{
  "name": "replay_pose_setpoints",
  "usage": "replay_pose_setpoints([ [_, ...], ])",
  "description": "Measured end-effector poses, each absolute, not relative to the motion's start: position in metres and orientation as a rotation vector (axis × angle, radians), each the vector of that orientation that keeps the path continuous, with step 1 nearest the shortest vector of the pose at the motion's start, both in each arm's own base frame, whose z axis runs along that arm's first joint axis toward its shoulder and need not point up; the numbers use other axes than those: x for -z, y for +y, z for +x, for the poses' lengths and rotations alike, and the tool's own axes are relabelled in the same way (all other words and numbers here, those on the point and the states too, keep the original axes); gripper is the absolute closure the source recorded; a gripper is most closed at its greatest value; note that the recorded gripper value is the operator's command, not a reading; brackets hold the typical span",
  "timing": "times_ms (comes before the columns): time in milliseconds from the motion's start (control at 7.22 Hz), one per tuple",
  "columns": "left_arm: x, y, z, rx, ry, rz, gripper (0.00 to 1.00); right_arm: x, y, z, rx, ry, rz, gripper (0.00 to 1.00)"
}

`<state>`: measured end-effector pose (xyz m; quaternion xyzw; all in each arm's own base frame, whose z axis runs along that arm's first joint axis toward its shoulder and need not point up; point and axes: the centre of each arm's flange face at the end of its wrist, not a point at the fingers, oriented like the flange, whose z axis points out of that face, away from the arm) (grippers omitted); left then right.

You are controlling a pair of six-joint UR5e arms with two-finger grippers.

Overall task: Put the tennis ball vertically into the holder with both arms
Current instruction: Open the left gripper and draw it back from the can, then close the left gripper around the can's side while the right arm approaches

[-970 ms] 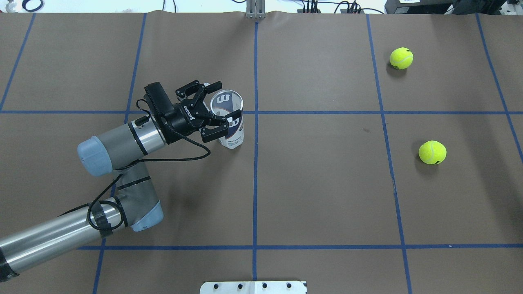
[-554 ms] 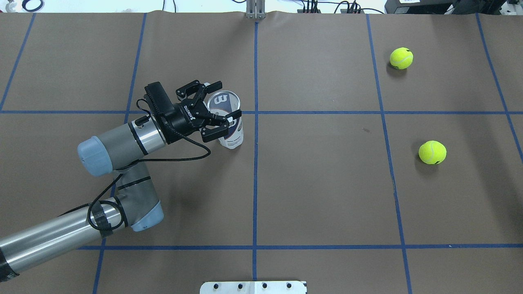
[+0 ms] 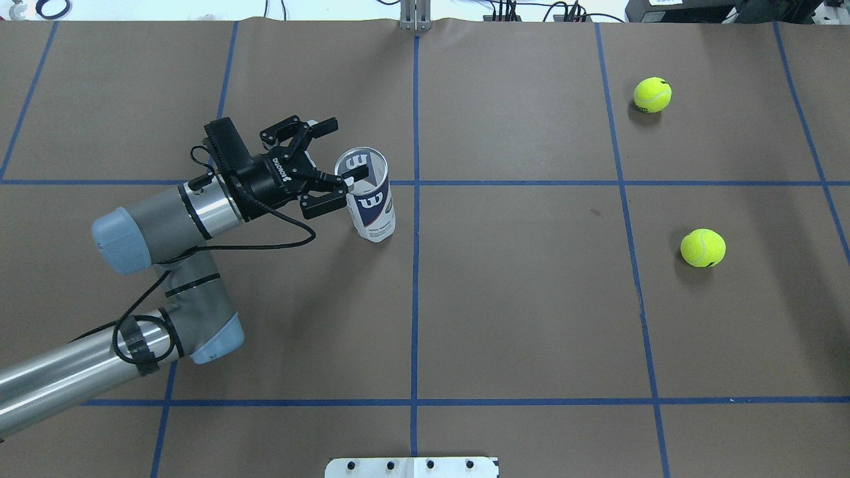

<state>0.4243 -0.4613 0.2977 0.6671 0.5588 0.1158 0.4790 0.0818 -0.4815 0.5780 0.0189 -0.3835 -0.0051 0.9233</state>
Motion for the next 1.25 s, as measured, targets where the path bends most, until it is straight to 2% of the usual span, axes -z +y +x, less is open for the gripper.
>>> replay_pose_setpoints([
  [416,-0.317,-0.457,0.375,-0.417,1.350,1.546,0.01,-0.577,-0.482,0.082,0.011,-0.787,0.041,0.01],
  [1247,-0.349,-0.442,0.398,-0.644,1.393,1.324,0.01,-0.577,-0.482,0.082,0.011,-0.787,0.041,0.01],
])
